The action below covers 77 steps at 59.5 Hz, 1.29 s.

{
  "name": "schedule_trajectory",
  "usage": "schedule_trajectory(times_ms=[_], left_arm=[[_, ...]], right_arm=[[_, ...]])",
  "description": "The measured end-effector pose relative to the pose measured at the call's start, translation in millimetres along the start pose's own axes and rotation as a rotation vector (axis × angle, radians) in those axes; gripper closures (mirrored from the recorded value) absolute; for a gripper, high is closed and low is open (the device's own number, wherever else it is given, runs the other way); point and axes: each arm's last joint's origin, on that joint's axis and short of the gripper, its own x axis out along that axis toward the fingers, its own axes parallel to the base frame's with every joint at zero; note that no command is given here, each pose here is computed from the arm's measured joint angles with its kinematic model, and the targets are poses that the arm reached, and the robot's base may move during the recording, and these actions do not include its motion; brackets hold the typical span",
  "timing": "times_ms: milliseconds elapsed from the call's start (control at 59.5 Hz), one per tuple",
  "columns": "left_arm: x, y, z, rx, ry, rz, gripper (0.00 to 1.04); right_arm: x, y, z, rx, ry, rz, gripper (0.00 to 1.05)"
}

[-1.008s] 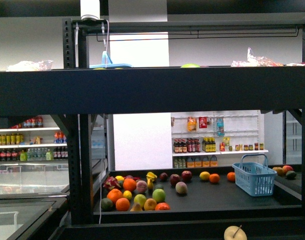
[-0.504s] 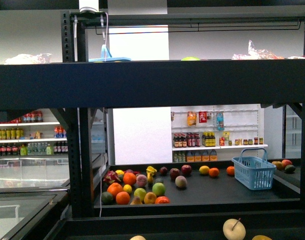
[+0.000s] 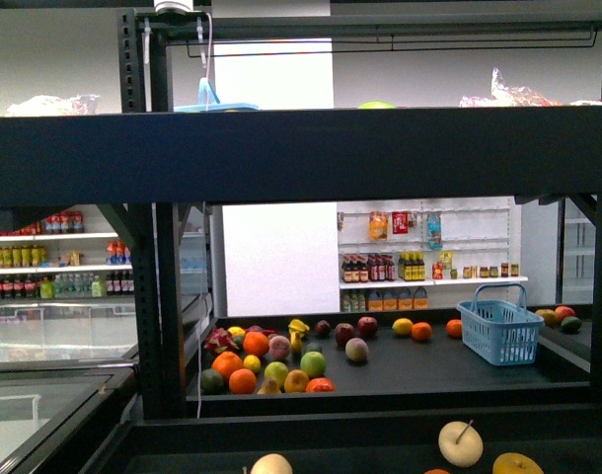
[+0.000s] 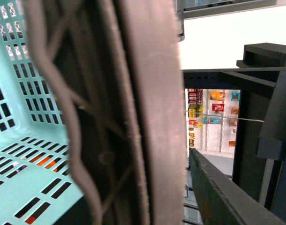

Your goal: Pick lemon from shelf

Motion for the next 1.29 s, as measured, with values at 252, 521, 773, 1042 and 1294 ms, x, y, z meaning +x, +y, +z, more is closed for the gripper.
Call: schedule_trajectory(times_ms=[252,521,773,1042,1294], left_arm=[[-2,3,2,0.011,0.003,0.025,0.89],[-12,-26,-42,0.284,0.138,0.008,0.9],[-21,-63,-108,0.559,0.336,-0.142,0.9],[-14,-86,-189,0.679,0.56,-0.275,0.9],[4,-81,-241,0.735,0.701,-0.296,0.9]], right_arm=[[0,0,0,0.0,0.0,0.0,0.02],[0,0,0,0.0,0.0,0.0,0.02],[0,0,0,0.0,0.0,0.0,0.02],[0,0,0,0.0,0.0,0.0,0.02],[0,0,0,0.0,0.0,0.0,0.02]])
